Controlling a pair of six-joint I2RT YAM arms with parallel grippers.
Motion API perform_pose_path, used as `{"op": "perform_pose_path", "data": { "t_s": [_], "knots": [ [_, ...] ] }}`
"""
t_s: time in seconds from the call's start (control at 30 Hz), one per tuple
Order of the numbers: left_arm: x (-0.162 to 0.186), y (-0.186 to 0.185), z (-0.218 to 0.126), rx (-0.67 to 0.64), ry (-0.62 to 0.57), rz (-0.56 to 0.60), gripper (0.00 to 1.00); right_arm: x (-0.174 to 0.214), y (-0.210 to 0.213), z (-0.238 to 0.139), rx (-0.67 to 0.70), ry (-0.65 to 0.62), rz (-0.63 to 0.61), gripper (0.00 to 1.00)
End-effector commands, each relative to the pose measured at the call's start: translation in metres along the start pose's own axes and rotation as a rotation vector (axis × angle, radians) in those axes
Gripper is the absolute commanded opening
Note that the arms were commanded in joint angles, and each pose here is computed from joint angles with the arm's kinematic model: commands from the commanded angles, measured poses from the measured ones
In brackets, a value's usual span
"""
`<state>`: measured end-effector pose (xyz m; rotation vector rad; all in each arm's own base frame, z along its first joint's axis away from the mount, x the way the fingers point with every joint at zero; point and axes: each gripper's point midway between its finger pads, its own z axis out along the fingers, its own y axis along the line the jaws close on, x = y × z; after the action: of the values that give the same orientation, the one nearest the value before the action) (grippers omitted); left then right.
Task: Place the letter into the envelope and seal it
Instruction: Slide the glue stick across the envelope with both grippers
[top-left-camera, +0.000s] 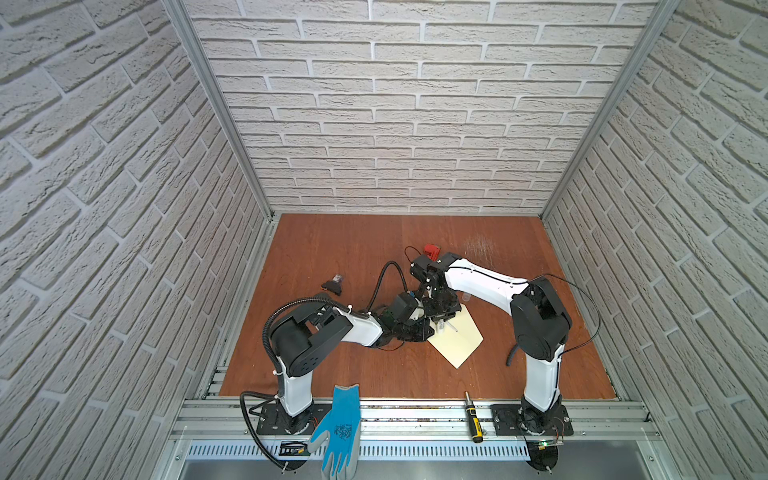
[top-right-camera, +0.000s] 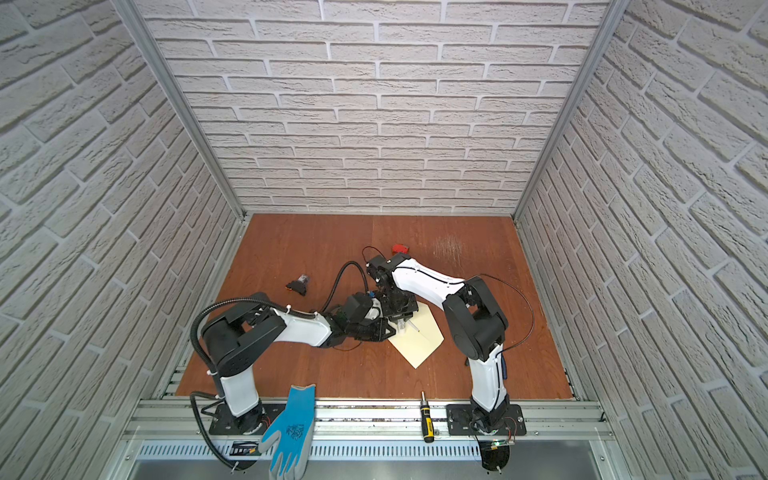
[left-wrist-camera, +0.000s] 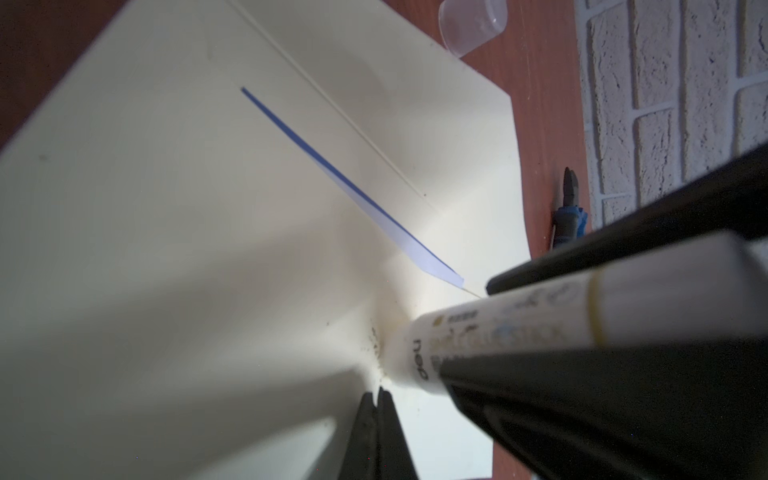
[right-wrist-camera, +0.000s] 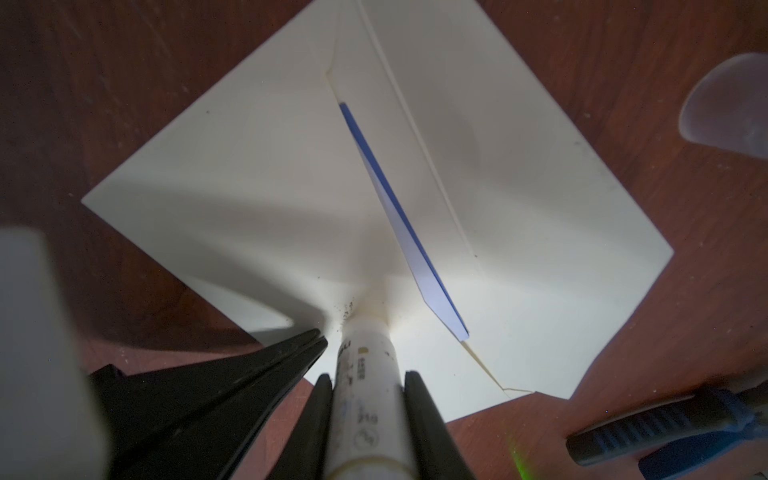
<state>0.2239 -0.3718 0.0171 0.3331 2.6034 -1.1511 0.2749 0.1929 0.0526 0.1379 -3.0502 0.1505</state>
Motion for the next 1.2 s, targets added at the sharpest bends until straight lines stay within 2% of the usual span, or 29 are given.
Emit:
{"op": "perform_pose_path", "data": {
  "t_s": [0.0, 0.87, 1.17],
  "knots": [
    [0.044, 0.069, -0.002, -0.228, 0.136, -0.078, 0.00, 0.004, -0.013, 0.038, 0.100, 0.041, -0.010, 0.05],
    [0.041, 0.069, -0.004, -0.242, 0.143, -0.082, 0.00, 0.008, -0.026, 0.008, 0.107, -0.050, -0.004, 0.05],
    [0.039, 0.066, -0.004, -0.230, 0.142, -0.088, 0.00, 0.002, -0.010, -0.047, -0.038, -0.247, -0.039, 0.05]
  ]
}}
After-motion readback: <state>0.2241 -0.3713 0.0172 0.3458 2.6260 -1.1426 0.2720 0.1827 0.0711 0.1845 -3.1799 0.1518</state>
